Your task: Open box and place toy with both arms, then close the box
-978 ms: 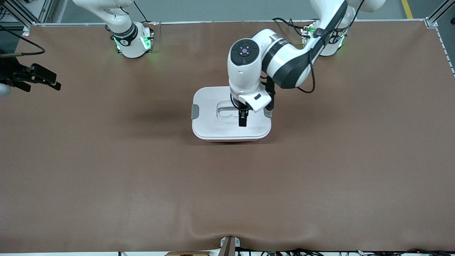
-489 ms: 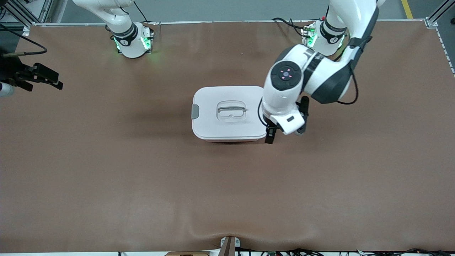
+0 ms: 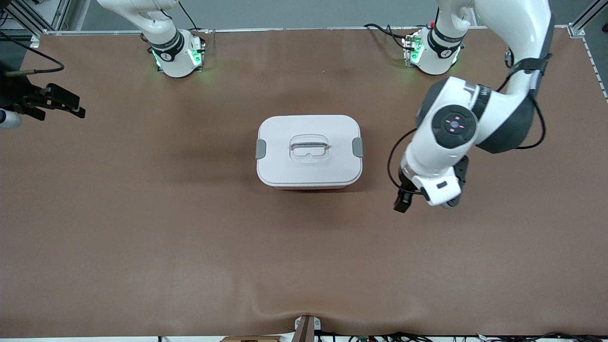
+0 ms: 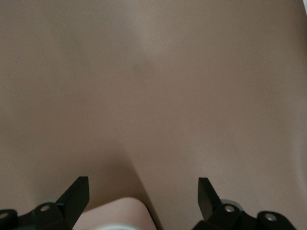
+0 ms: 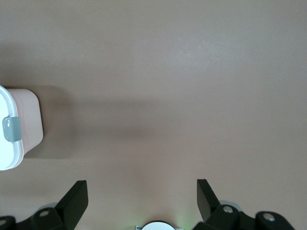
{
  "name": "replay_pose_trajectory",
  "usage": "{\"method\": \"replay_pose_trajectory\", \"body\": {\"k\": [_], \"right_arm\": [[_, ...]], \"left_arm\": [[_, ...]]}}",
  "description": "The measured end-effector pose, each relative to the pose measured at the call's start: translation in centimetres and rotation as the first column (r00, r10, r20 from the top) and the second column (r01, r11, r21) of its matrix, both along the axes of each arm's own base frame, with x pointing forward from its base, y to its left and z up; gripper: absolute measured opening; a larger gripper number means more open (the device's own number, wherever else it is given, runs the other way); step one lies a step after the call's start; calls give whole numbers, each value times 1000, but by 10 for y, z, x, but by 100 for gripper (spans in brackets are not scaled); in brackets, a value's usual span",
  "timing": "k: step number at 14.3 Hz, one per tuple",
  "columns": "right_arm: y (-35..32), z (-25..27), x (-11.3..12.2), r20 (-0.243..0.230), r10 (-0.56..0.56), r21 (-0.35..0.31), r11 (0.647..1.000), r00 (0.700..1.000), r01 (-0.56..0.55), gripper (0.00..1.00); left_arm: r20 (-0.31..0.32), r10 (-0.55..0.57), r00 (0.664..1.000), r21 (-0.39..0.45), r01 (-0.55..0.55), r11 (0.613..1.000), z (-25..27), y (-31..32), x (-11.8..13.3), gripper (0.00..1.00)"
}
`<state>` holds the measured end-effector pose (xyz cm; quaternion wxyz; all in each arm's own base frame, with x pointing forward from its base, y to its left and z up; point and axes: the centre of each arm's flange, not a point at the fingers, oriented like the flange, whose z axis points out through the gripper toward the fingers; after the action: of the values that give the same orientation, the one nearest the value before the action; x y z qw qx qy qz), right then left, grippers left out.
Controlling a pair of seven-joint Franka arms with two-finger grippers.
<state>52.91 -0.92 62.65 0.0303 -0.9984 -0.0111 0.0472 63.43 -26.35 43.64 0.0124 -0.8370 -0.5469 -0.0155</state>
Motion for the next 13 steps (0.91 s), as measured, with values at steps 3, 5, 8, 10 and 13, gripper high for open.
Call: {"method": "replay_pose_trajectory", "body": {"k": [3,5,8,10,13], "right_arm": [[3,-2,0,-4,6,0,1000,1000,-6,100],[3,-2,0,-5,6,0,1000,1000,-6,100],[3,-2,0,-5,6,0,1000,1000,-6,100],[3,-2,0,-4,6,0,1000,1000,-6,100],[4,0,-1,-10,7,0,1000,1000,-7,100]], "left_arm": [[-1,-67,998,-2,67,998,3,51,19,100],[3,-133,991,-6,133,991,8,85,29,100],[17,-291,956,-7,291,957,24,136,38,100],[32,-386,922,5,386,922,38,150,38,100],[54,-432,900,26,431,902,67,149,29,100]]}}
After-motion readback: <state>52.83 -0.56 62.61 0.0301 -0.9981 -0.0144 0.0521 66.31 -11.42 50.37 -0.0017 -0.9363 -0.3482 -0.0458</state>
